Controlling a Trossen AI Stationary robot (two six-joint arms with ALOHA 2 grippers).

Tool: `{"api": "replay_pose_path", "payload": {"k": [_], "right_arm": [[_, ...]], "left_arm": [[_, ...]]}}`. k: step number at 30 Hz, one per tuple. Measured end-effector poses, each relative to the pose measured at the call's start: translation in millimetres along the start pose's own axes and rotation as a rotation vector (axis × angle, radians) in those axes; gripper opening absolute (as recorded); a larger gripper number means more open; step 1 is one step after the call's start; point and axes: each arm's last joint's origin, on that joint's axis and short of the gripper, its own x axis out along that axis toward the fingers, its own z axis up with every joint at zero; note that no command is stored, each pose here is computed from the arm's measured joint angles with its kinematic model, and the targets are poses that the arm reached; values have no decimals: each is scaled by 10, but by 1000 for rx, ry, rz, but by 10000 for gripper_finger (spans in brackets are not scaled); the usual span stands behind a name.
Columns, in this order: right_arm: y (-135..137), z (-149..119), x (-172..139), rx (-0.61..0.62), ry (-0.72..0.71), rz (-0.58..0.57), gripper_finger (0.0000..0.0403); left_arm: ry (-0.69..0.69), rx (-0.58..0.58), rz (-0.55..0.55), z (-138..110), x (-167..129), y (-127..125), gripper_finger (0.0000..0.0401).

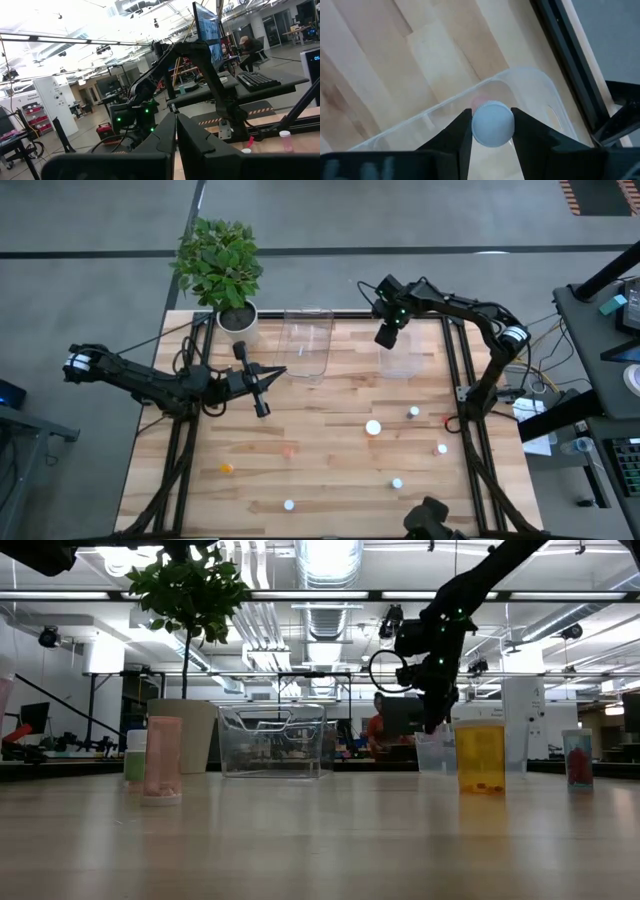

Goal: Pick and place medicine bottles into bin by pill shape (circle, oval)
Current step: Put the pink tablet pill bottle into the right transparent bin, then put the transparent capsule pill bottle into the left transparent bin

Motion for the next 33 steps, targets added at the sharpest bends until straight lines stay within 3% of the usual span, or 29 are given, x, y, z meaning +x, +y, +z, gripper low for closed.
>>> {"api": "replay_pose_path", "payload": {"k": [16,27,33], "right_arm": [[19,-90,161,2,-4,-10,117],[18,-81,157,4,-14,-13,183],[27,-87,47,4,-38,-23,198]], "left_arm": [[0,0,0,-1,0,0,0],[-1,-1,-1,0,-1,-1,0],[-1,-1,0,0,-1,-1,0]]}}
